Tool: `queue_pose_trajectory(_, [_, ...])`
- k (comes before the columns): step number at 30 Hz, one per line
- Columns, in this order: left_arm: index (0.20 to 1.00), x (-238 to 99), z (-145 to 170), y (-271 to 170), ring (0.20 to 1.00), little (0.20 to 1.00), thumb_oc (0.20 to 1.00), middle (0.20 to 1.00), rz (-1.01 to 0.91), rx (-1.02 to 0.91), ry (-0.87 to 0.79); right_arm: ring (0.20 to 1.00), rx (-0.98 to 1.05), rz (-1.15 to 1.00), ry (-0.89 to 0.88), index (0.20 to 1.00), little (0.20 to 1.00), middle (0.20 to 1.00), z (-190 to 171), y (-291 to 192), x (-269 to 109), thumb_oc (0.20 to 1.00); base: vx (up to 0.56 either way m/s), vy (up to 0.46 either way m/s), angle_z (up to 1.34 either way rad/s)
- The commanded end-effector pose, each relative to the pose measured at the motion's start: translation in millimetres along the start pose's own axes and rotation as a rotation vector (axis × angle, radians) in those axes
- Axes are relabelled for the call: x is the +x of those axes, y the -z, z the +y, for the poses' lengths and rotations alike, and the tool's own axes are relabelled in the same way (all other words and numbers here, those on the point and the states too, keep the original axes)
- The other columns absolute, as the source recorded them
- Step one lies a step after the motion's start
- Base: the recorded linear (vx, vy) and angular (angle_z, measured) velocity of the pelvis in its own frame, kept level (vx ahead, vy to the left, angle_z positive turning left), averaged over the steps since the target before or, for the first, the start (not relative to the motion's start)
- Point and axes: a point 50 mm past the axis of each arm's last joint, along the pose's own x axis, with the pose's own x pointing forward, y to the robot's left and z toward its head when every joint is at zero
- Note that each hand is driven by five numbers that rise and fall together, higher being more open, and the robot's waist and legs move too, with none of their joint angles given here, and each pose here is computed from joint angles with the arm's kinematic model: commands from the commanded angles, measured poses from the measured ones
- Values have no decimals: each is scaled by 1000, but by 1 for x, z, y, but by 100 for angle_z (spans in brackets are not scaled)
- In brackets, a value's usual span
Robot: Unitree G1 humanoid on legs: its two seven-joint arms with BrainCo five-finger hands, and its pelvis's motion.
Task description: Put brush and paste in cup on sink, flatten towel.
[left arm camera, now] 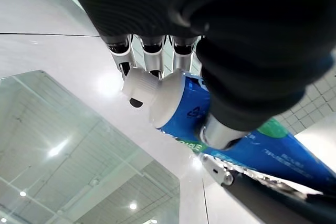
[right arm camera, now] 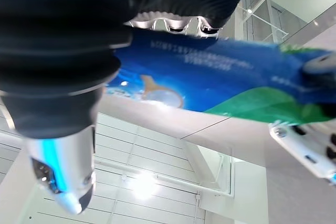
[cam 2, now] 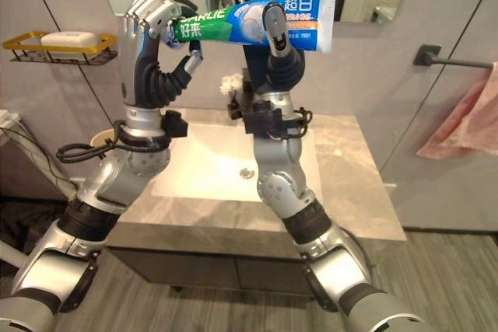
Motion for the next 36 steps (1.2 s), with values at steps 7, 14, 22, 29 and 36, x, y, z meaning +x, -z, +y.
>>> queue_pose_trajectory(7, [200, 17, 11, -3, 200, 200, 200, 200, -20, -41, -85, 1000, 91, -95, 15, 1000, 1000, 1000, 12, -6, 12, 1000, 0, 0, 0])
queue_pose_trajectory(14, [200, 11, 4, -8, 200, 200, 200, 200, -10, -91, -35, 1000, 47, -13, 23, 1000, 1000, 1000, 9, 3, 5, 1000, 0, 0, 0])
queue_pose_trajectory(22, [200, 5, 1, -7, 200, 200, 200, 200, 2, -95, 4, 200, 23, 18, 56, 200, 200, 200, 3, 8, 1, 200, 0, 0, 0])
queue_pose_trajectory(29, [200, -4, -1, -3, 200, 200, 200, 200, 49, -122, 28, 200, 9, 19, 120, 200, 200, 200, -2, 9, -3, 200, 0, 0, 0])
queue_pose_trajectory(36, [300, -13, 0, 2, 300, 300, 300, 300, 94, -126, 37, 200, -31, -21, 157, 200, 200, 200, -6, 2, -1, 200, -1, 1, 0])
